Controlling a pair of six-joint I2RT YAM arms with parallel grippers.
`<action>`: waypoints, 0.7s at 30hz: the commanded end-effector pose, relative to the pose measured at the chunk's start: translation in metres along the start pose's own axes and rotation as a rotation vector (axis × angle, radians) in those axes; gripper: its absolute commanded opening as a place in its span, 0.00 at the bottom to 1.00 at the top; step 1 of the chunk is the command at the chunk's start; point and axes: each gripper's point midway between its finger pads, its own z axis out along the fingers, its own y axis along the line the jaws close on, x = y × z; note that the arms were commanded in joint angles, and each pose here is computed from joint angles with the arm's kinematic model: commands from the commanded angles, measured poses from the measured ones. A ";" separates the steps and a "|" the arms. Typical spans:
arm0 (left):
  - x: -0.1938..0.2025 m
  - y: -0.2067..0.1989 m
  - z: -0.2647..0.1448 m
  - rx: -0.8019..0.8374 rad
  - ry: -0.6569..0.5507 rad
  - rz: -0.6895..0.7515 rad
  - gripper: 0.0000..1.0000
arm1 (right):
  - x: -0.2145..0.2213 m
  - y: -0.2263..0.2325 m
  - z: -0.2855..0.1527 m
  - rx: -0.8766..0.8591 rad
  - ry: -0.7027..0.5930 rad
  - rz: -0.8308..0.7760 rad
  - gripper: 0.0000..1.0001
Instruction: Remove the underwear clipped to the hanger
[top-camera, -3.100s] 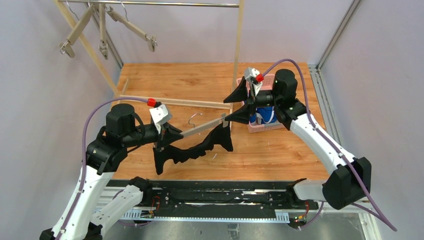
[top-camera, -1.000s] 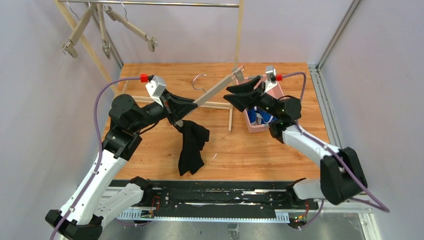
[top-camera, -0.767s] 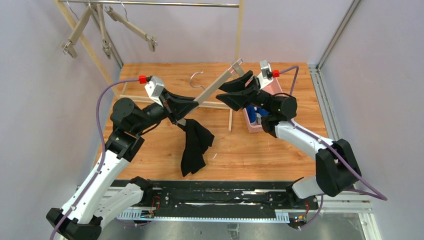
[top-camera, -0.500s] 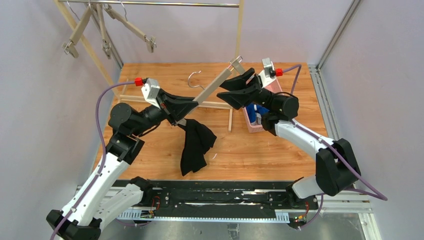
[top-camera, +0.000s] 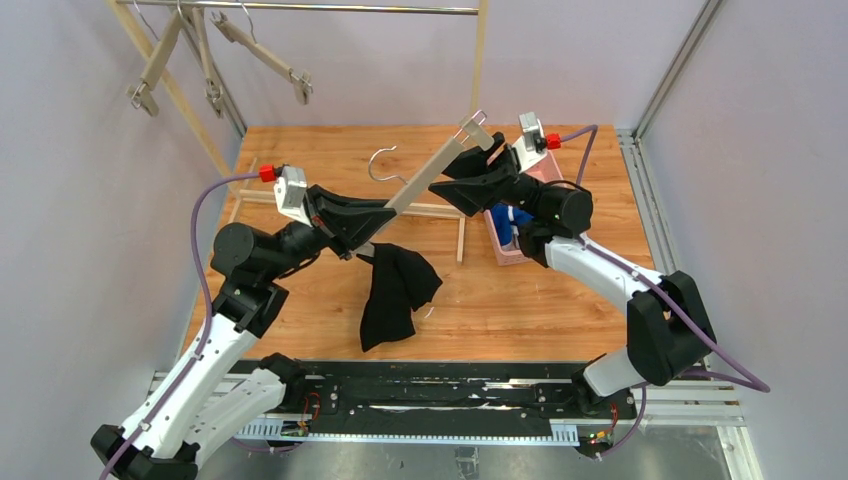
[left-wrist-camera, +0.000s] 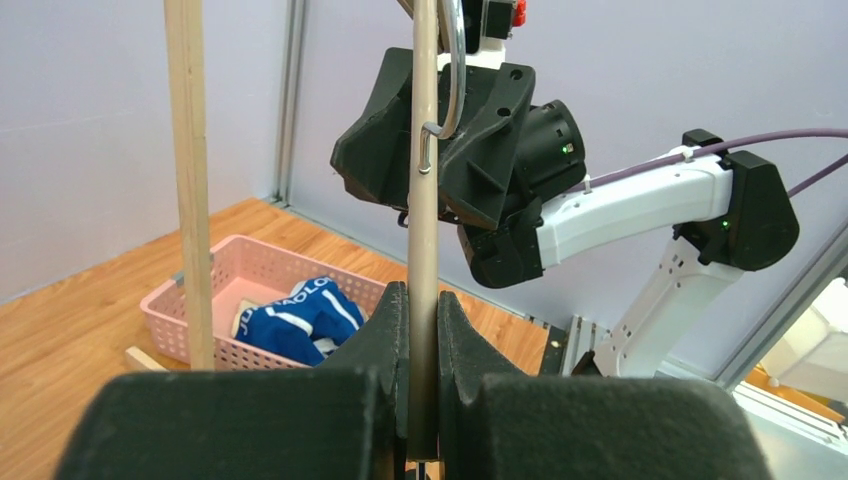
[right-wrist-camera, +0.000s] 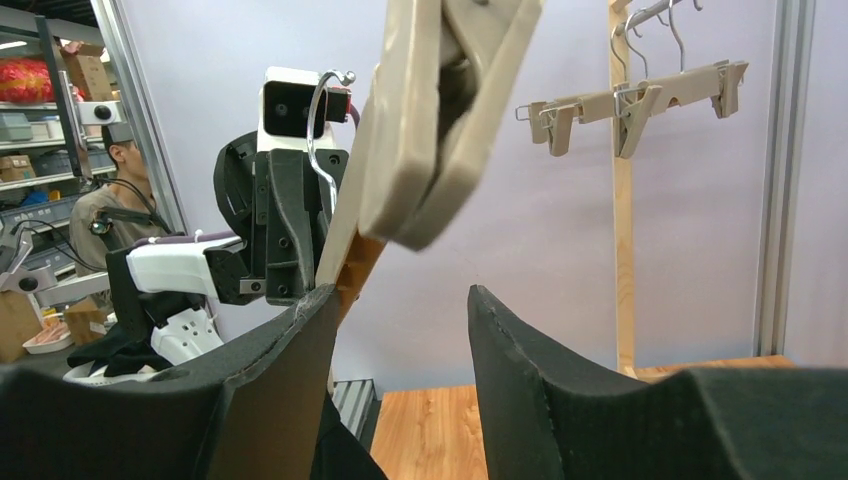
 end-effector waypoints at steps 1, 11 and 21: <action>-0.012 -0.010 0.000 0.036 -0.056 0.011 0.00 | -0.014 0.016 0.010 -0.071 -0.037 -0.065 0.52; -0.005 -0.004 0.005 0.026 -0.064 -0.006 0.00 | -0.019 0.028 0.022 -0.115 -0.048 -0.068 0.52; -0.021 -0.004 0.003 0.002 -0.110 0.039 0.00 | -0.004 0.029 0.014 -0.101 -0.022 -0.048 0.51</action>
